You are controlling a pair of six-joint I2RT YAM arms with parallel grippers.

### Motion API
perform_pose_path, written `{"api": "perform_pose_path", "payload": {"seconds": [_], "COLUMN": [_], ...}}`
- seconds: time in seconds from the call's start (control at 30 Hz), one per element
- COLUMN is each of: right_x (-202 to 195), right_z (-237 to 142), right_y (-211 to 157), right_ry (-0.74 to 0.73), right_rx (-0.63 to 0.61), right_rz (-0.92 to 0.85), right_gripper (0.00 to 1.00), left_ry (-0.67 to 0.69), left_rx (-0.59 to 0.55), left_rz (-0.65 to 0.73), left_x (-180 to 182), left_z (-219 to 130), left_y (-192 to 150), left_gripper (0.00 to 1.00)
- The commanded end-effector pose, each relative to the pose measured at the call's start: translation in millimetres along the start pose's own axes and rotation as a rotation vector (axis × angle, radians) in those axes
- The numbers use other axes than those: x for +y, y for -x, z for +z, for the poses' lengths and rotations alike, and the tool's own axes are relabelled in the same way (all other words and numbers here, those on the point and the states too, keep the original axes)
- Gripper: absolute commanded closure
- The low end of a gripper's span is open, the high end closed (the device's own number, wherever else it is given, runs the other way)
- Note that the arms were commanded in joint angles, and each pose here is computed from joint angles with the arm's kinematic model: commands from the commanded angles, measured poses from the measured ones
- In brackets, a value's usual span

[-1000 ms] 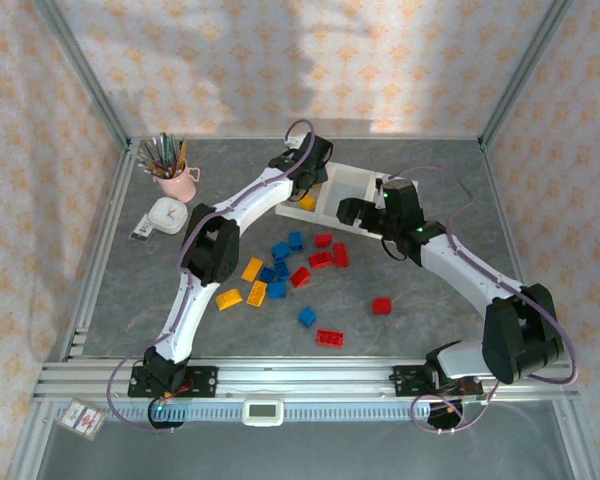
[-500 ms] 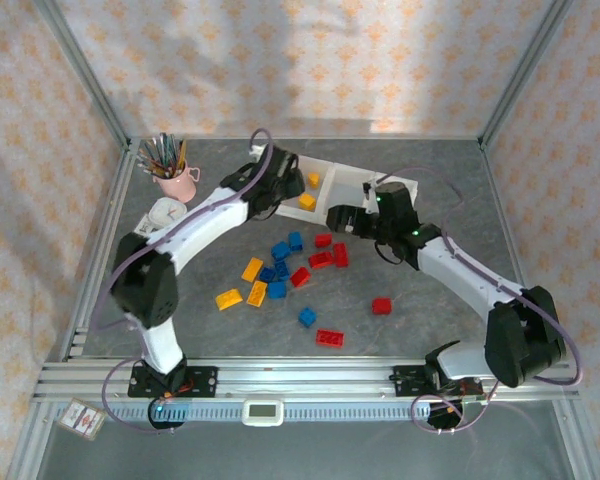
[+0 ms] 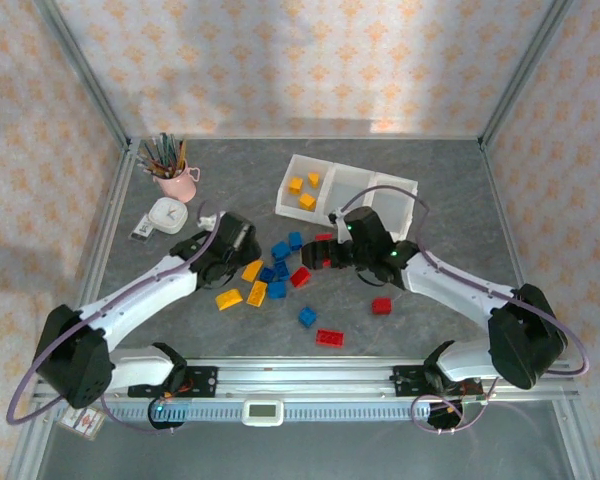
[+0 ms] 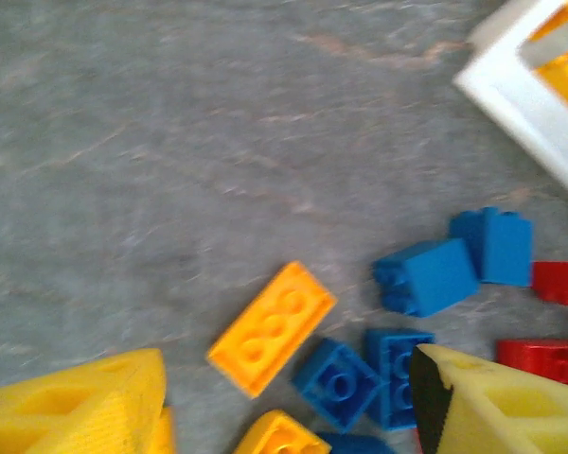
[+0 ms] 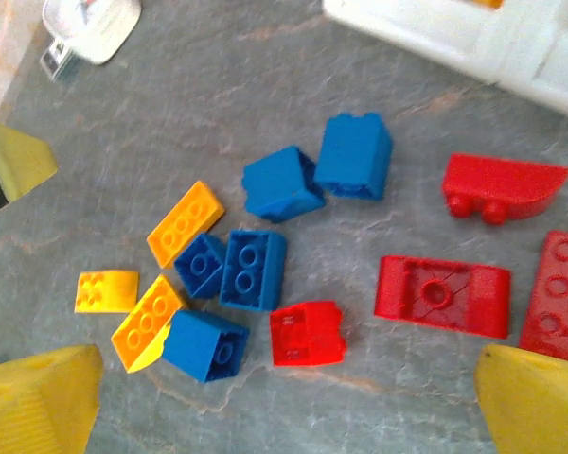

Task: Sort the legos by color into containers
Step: Pick up the lego from the bottom-left of the table.

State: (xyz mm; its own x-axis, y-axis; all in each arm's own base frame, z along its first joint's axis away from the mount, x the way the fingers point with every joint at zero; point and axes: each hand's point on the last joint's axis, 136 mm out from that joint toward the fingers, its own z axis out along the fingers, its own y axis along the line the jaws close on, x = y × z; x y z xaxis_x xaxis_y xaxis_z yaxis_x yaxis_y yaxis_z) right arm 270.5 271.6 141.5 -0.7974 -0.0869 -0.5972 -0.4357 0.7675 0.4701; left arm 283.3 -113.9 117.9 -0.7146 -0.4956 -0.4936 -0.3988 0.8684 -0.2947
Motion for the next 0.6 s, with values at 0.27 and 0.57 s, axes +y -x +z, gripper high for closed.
{"api": "perform_pose_path", "payload": {"seconds": [0.27, 0.57], "right_x": [19, 20], "right_z": [10, 13], "right_y": [-27, -25], "right_ry": [0.036, 0.025], "right_rx": [0.034, 0.034], "right_rz": [-0.015, -0.021], "right_gripper": [0.0, 0.0], "left_ry": [0.2, 0.224], "left_rx": [0.12, 0.199], "left_rz": [-0.038, 0.032], "left_x": [74, 74], "left_z": [6, 26], "left_y": [-60, -81], "left_gripper": [0.22, 0.18]}}
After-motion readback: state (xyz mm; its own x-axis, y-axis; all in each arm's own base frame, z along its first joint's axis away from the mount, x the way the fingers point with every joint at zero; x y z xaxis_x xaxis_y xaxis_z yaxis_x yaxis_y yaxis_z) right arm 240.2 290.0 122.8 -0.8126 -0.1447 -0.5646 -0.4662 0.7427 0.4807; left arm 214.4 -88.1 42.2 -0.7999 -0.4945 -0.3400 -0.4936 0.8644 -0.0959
